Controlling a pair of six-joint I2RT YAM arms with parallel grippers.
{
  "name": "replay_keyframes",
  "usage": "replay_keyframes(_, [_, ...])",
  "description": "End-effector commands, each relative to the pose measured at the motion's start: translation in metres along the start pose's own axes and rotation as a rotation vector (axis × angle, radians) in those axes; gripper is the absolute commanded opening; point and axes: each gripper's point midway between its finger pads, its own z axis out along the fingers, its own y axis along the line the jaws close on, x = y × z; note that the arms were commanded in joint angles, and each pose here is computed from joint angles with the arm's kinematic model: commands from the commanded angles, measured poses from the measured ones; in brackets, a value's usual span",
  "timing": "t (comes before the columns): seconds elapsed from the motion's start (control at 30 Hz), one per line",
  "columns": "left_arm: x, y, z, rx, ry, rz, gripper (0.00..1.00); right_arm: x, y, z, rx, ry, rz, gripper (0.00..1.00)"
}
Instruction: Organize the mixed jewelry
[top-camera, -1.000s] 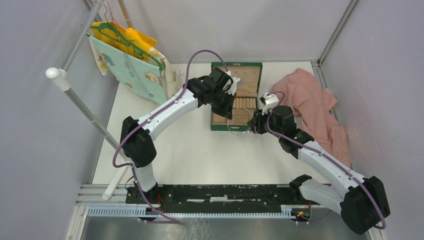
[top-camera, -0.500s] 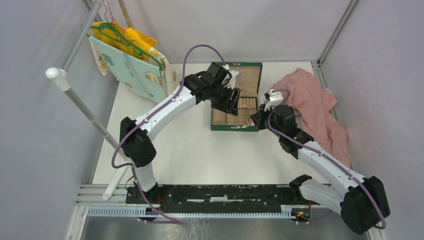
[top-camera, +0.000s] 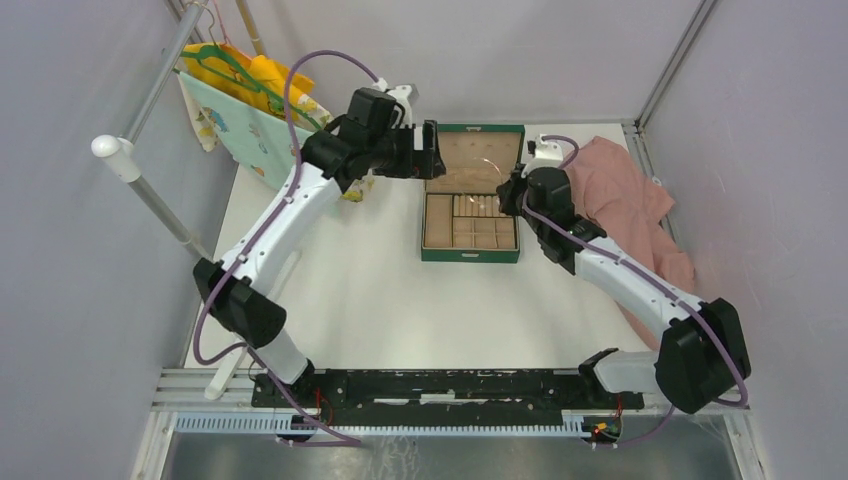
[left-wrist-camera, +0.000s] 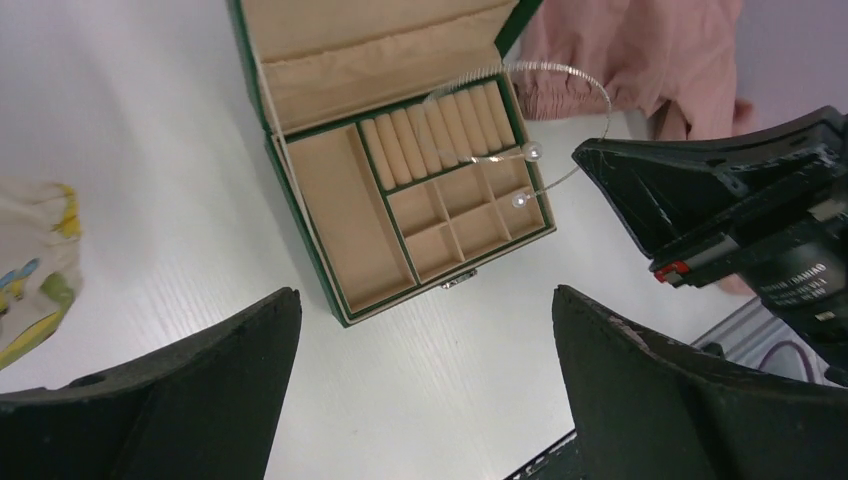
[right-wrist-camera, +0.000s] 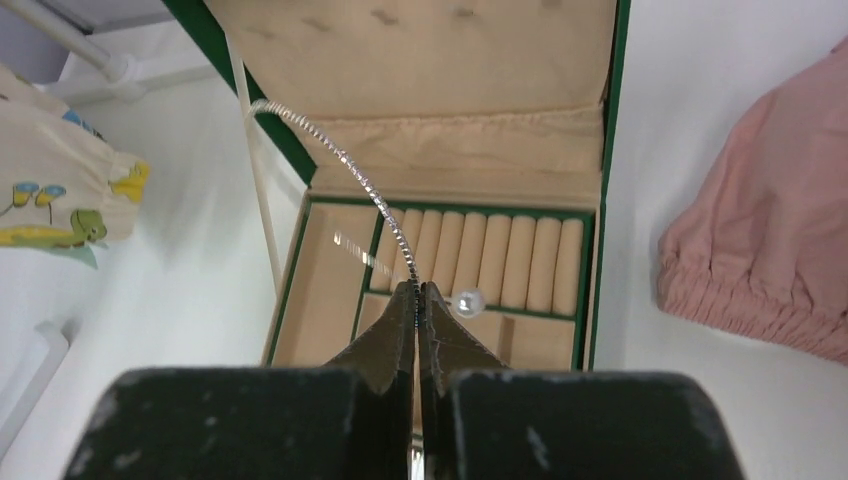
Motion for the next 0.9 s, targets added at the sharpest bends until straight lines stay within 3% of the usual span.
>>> replay_keyframes(0.0, [-0.041,0.002,-0.045,-0.047,-0.228,-0.083,1.00,-0.045,0.014,0.018,0.012,-0.117,0.043,0.00])
replay_keyframes(0.47, [-0.021,0.025,-0.062,-0.135,-0.232,-0.111,1.00,-0.058,0.012,0.080,0.036,-0.131,0.141,0.00])
replay_keyframes(0.87, [-0.017,0.030,-0.057,-0.156,-0.215,-0.103,1.00,-0.053,-0.005,0.093,0.049,-0.123,0.175,0.00])
